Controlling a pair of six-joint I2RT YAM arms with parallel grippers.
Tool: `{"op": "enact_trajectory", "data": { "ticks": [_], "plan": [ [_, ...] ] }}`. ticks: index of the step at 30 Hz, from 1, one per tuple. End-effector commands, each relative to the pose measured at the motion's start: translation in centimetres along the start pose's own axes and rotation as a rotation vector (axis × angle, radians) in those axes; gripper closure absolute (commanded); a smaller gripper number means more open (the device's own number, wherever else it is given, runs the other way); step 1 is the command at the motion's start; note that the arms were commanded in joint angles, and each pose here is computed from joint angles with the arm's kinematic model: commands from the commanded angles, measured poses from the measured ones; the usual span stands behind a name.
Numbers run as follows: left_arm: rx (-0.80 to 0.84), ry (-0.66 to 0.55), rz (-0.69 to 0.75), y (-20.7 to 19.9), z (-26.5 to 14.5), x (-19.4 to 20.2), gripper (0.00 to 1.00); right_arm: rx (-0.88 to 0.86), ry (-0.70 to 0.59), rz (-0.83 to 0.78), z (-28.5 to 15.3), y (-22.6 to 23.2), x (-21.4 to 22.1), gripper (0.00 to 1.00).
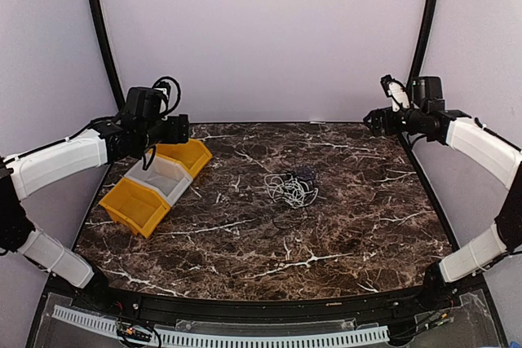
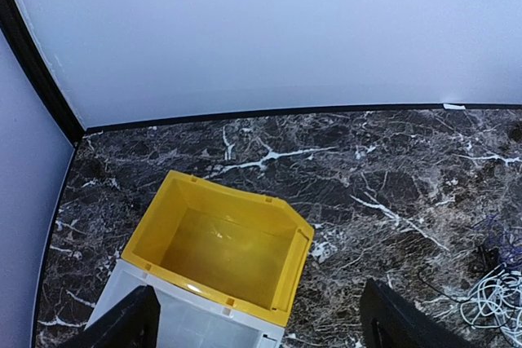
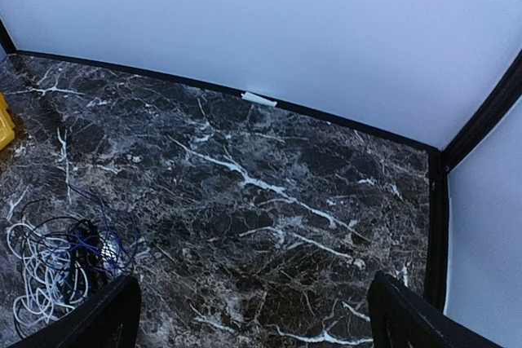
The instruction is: Untangle the cables
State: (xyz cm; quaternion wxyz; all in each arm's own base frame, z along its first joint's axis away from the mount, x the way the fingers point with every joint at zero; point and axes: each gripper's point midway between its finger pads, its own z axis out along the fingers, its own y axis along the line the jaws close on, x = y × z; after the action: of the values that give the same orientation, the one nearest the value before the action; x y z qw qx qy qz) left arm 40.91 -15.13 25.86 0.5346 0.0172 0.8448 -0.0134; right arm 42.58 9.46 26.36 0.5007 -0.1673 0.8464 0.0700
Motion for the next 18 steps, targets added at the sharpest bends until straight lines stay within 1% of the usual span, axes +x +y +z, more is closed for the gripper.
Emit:
{"op": "enact_trajectory", "data": {
  "ticks": [1, 6, 9, 14, 18],
  "plan": [
    [-0.013, 0.039, -0.008, 1.5, 1.3, 1.8, 0.12, 0.051, -0.075, 0.033, -0.3, -1.7, 0.9, 0.01],
    [-0.082, 0.156, -0.02, 3.6, 3.5, 5.2, 0.11, 0.018, -0.04, -0.03, 0.2, -1.7, 5.5, 0.01],
    [-0.14, 0.206, -0.04, 5.0, 4.5, 6.5, 0.11, -0.007, -0.036, -0.055, 0.2, -1.5, 7.1, 0.02],
    [-0.217, 0.289, -0.113, 7.1, 5.9, 9.4, 0.13, -0.058, -0.057, -0.098, -0.2, -0.6, 8.8, 0.02],
    [-0.261, 0.353, -0.163, 8.1, 6.6, 11.2, 0.15, -0.086, -0.083, -0.125, -0.6, 0.0, 9.4, 0.02]
  ]
}}
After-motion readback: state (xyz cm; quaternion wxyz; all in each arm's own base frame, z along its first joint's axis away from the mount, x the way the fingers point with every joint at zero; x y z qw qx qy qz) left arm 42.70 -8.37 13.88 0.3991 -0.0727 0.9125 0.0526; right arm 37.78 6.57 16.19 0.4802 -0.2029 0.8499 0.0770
